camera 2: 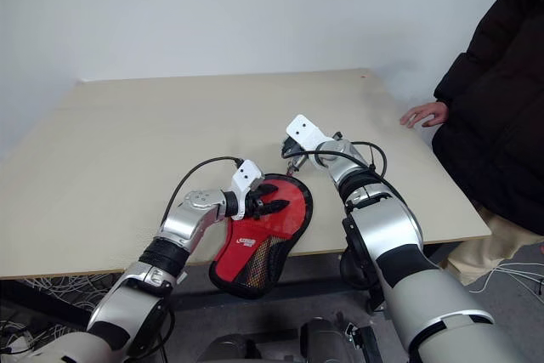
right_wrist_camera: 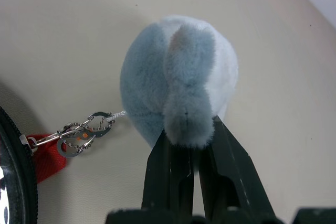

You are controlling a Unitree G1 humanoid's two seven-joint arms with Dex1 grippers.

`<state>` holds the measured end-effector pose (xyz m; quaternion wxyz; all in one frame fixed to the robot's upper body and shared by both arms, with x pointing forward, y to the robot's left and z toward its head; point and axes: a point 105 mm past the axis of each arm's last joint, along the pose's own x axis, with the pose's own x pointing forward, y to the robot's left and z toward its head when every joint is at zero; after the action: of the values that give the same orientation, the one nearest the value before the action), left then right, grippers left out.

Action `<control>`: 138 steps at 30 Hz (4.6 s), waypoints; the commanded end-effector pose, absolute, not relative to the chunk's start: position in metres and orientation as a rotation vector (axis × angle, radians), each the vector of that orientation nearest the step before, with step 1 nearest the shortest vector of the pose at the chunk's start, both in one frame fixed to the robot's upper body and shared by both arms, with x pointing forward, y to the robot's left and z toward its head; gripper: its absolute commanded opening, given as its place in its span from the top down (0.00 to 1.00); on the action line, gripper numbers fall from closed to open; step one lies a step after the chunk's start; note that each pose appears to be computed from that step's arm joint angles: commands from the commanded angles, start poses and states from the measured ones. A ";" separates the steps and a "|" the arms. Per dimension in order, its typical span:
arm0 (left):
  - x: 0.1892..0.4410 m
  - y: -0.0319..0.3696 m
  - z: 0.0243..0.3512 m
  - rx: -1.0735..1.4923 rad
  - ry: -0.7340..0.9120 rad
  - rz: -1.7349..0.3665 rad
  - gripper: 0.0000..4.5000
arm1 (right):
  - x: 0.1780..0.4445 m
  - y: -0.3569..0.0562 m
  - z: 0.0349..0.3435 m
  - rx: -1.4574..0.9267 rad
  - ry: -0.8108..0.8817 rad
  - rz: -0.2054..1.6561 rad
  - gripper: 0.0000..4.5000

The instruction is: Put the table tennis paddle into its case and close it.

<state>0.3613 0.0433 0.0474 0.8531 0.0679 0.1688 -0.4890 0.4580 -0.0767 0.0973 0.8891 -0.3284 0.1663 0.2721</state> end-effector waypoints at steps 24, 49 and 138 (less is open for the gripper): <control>0.349 0.050 0.005 0.181 0.420 -1.029 0.96 | 0.465 -0.078 0.119 -0.646 0.275 0.542 1.00; 0.346 0.056 0.004 0.073 0.423 -1.028 0.96 | 0.466 -0.111 0.119 -0.718 0.310 0.529 1.00; 0.344 0.039 0.010 0.085 0.415 -1.110 0.97 | 0.413 -0.202 0.072 -1.068 0.515 0.875 0.50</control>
<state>0.3542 0.0376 0.0343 0.8395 0.0406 0.1476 -0.5214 0.4096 -0.2019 0.0560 0.7426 -0.4862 0.2430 0.3914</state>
